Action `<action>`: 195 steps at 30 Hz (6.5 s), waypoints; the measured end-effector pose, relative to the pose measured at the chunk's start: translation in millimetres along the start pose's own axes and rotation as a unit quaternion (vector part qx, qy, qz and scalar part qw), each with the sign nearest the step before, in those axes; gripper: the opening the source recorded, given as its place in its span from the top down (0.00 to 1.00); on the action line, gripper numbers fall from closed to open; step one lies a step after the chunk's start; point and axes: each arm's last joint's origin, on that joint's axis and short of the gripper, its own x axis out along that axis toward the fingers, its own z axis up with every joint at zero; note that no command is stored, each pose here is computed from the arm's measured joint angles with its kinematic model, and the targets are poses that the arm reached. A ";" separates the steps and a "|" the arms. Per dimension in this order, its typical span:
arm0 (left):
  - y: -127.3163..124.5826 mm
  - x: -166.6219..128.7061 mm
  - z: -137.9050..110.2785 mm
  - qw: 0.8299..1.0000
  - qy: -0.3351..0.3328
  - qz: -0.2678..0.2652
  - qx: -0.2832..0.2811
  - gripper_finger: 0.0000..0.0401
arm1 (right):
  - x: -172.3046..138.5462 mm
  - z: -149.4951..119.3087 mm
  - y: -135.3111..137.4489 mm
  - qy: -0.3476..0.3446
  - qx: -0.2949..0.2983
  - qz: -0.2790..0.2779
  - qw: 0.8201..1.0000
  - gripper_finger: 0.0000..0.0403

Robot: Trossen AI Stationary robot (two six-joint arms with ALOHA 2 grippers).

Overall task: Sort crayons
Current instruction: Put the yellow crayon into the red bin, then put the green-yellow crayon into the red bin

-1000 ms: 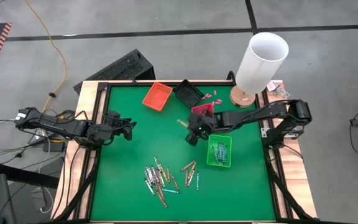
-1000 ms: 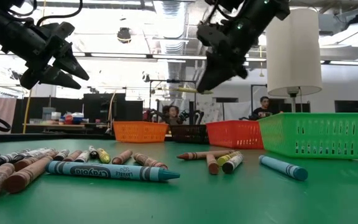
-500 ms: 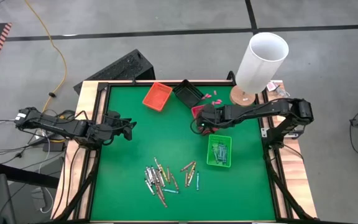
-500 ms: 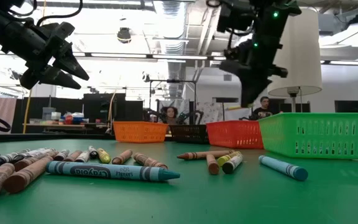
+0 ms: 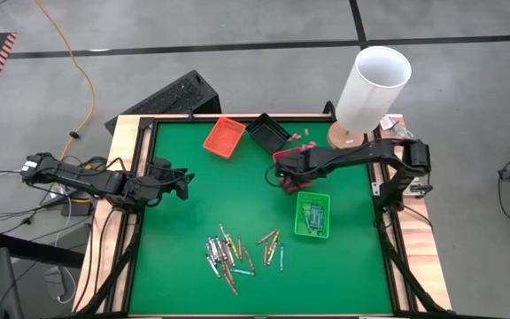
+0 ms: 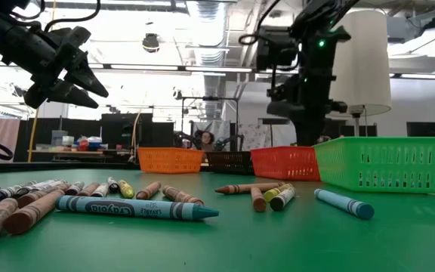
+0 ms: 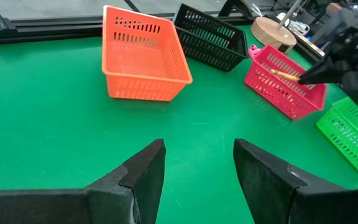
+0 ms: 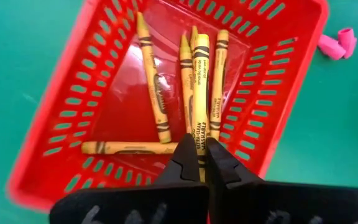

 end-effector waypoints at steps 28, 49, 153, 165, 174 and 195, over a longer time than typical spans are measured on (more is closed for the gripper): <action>0.0 0.0 0.0 1.000 0.000 0.000 0.005 0.55 | 13.4 18.7 -10.6 0.025 -0.009 0.065 0.998 1.00; 0.0 0.0 0.0 1.000 0.000 0.000 0.005 0.55 | 13.9 19.7 -10.1 0.021 -0.013 0.067 0.997 0.99; 0.6 0.1 -0.6 1.000 0.002 0.002 0.014 0.55 | -16.0 -82.7 168.4 -0.023 -0.683 0.239 0.690 0.80; 0.6 0.1 -0.6 1.000 0.002 0.002 0.013 0.55 | -10.4 -82.7 168.2 -0.031 -0.669 0.243 0.702 0.86; 0.6 0.1 -0.6 1.000 0.002 0.002 0.013 0.55 | -9.2 -83.1 168.3 -0.024 -0.652 0.242 0.718 0.99; 0.5 0.1 -0.6 1.000 0.003 0.001 0.013 0.55 | -49.7 -54.0 136.6 -0.063 -0.599 0.225 0.766 1.00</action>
